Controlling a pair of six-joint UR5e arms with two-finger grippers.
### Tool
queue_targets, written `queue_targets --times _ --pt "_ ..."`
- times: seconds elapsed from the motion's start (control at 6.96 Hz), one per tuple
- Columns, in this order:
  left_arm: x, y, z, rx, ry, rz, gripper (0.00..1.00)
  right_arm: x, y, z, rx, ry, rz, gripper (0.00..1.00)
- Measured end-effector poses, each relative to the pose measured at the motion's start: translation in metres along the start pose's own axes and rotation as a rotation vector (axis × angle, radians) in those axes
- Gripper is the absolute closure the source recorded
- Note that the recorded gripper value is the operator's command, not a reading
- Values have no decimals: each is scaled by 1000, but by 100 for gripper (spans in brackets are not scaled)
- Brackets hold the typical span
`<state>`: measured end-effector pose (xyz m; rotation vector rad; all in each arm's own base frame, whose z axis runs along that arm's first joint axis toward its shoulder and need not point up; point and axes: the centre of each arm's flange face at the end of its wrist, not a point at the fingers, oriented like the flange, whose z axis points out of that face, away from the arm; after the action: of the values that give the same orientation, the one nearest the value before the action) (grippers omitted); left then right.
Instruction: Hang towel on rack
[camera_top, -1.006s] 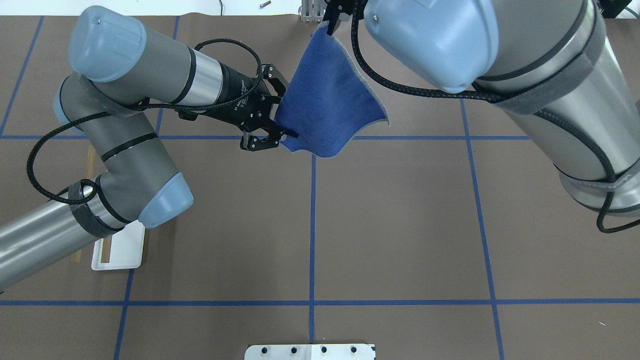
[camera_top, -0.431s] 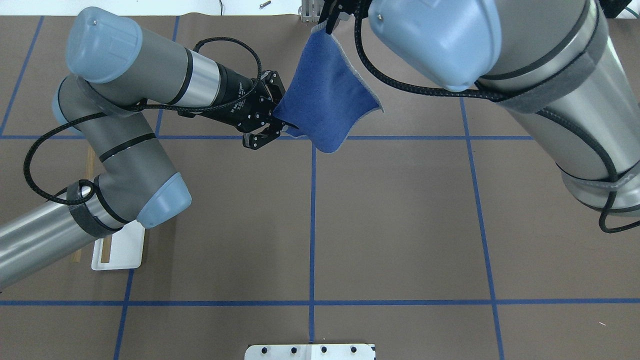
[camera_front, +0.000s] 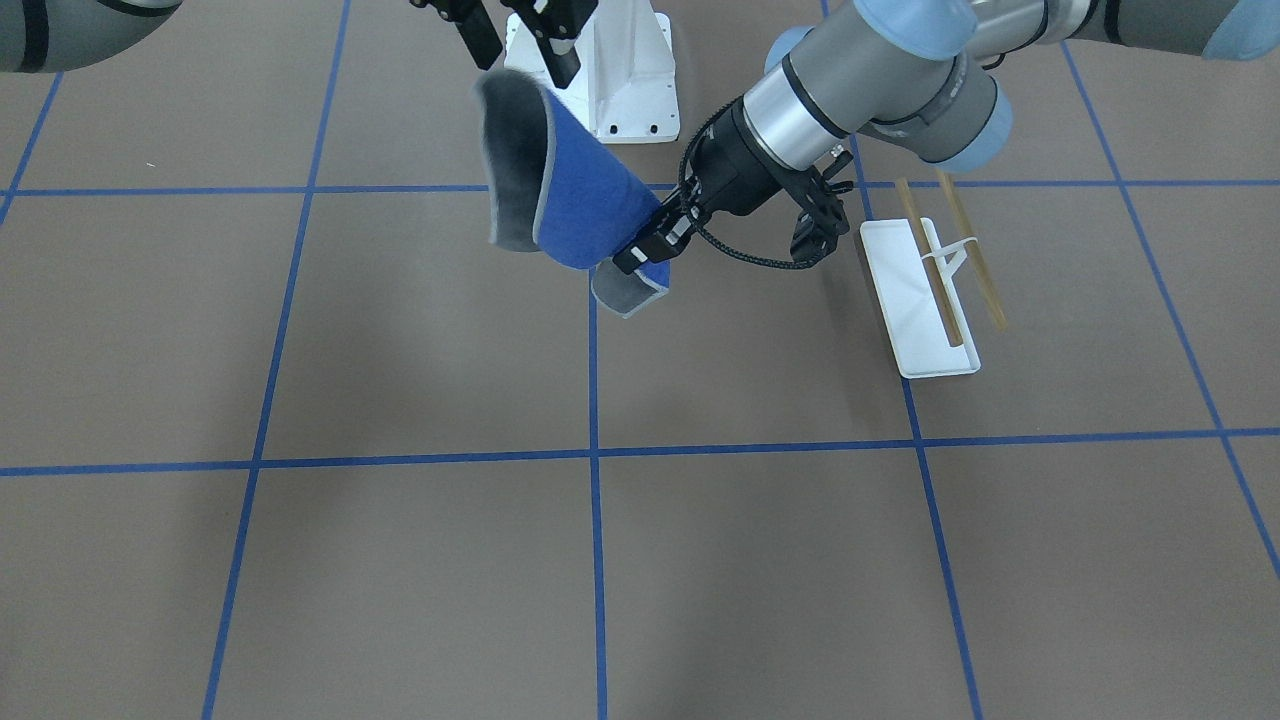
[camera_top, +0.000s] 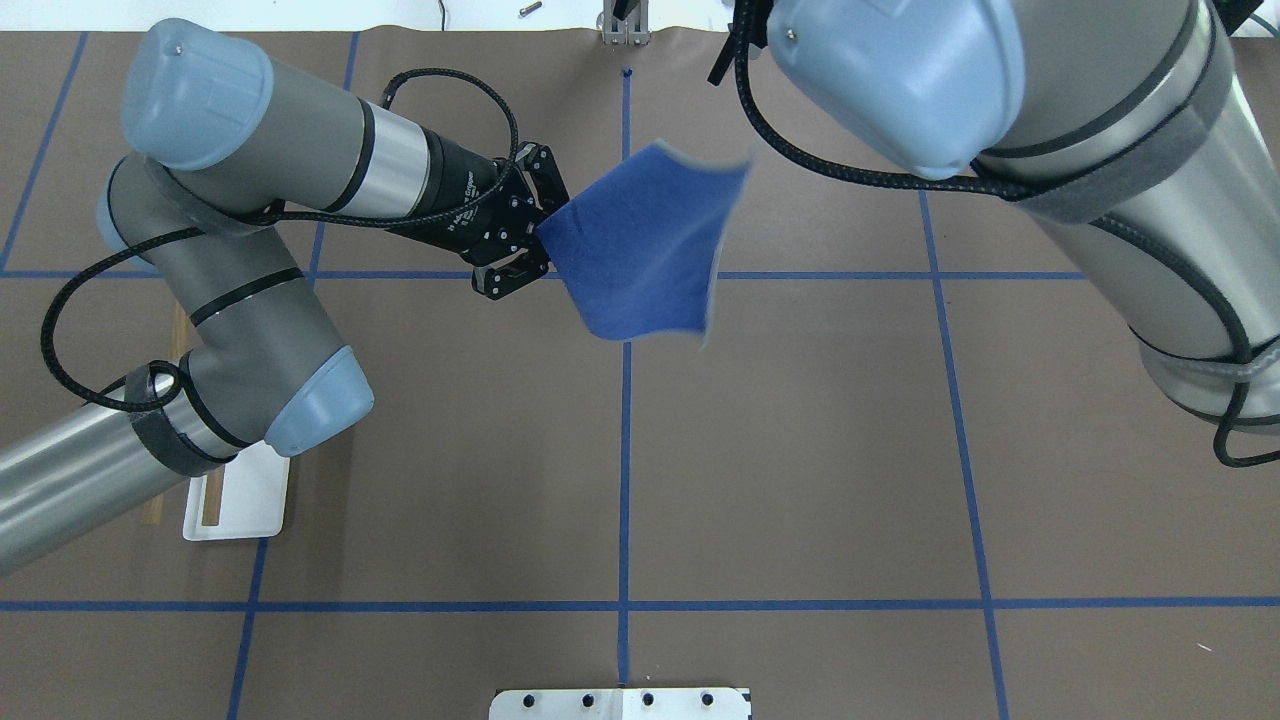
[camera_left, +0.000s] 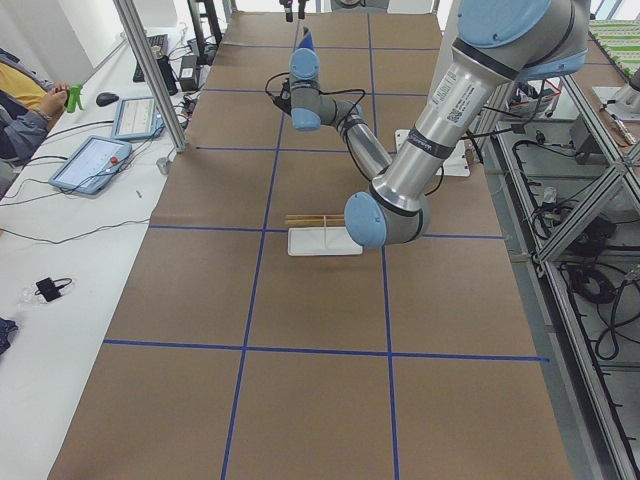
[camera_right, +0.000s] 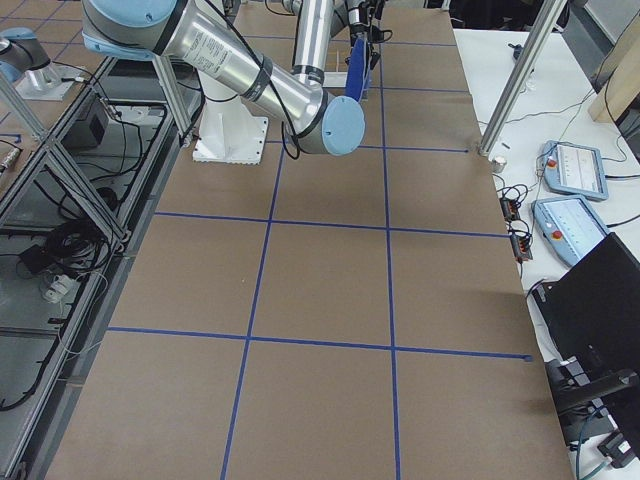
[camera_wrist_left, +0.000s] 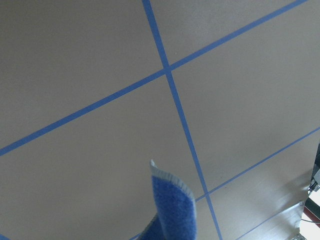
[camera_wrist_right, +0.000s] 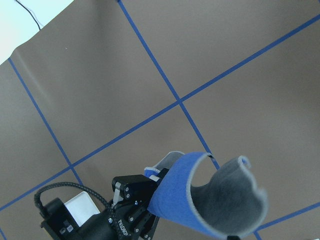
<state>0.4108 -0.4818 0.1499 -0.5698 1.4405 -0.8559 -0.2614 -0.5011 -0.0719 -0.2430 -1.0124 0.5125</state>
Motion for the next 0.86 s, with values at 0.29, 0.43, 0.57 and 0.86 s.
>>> queue_targets --times 0.29,0.43,0.57,0.86 --pt "-26 -33 -3 24 -19 302 100 13 -14 3 11 -7 0 0" --pt "-33 -47 -9 42 -24 452 100 23 -19 7 14 -15 -6 0" --pt "-36 -56 -21 73 -12 588 100 32 -23 12 15 -21 -12 0" --pt "-47 -71 -60 223 38 934 100 41 -30 19 17 -28 -22 0"
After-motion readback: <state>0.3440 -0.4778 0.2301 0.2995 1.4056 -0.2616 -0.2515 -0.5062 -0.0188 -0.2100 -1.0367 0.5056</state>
